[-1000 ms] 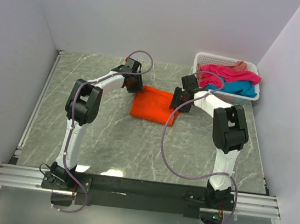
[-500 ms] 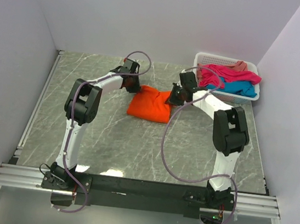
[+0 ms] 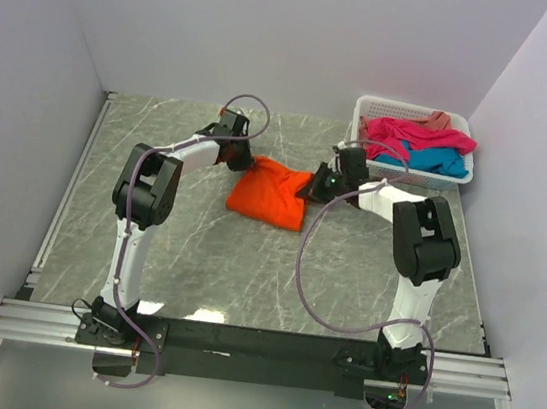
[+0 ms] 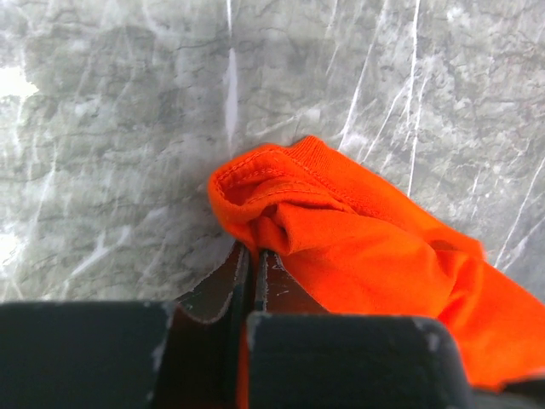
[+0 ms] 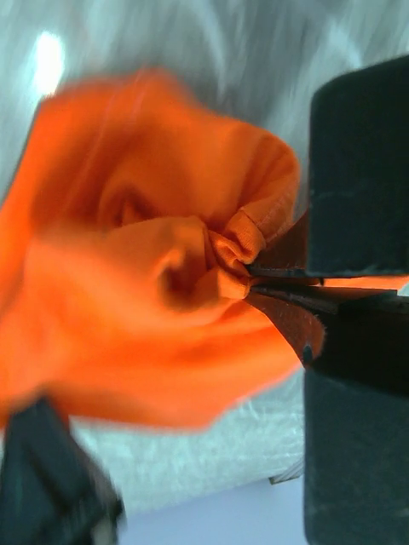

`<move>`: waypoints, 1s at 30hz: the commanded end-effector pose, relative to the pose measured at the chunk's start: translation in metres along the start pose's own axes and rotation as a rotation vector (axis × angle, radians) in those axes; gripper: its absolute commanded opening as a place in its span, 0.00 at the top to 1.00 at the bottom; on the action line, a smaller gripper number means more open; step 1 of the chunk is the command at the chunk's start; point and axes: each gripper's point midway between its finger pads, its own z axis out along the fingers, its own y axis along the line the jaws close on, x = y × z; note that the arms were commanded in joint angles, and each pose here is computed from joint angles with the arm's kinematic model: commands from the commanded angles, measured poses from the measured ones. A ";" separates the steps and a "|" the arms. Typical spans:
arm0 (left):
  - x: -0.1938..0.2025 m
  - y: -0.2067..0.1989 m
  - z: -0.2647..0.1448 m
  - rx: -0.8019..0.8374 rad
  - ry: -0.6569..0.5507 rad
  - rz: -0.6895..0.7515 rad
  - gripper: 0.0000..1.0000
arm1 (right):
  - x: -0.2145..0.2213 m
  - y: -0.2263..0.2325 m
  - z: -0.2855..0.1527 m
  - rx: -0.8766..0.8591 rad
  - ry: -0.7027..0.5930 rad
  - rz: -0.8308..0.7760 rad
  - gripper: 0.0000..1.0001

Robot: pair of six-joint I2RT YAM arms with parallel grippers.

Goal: Fold and stack the t-shirts
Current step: Fold the tshirt

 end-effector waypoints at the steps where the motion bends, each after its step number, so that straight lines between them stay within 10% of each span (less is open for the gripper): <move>1: 0.016 0.032 -0.008 -0.124 0.043 0.004 0.99 | 0.000 -0.027 0.000 0.038 0.008 0.057 0.97; 10: 0.017 0.035 -0.012 -0.135 0.041 0.016 0.99 | 0.005 -0.064 -0.003 0.195 0.015 0.100 0.62; 18: 0.016 0.023 -0.026 -0.081 0.042 0.036 0.99 | -0.015 -0.020 -0.021 0.129 -0.035 -0.051 0.54; 23: 0.001 0.008 -0.050 -0.049 0.004 0.050 0.44 | -0.022 -0.022 -0.039 0.218 -0.093 -0.070 0.44; 30: -0.020 -0.007 -0.104 -0.022 -0.103 0.043 0.04 | -0.012 -0.038 -0.027 0.347 -0.049 -0.113 0.41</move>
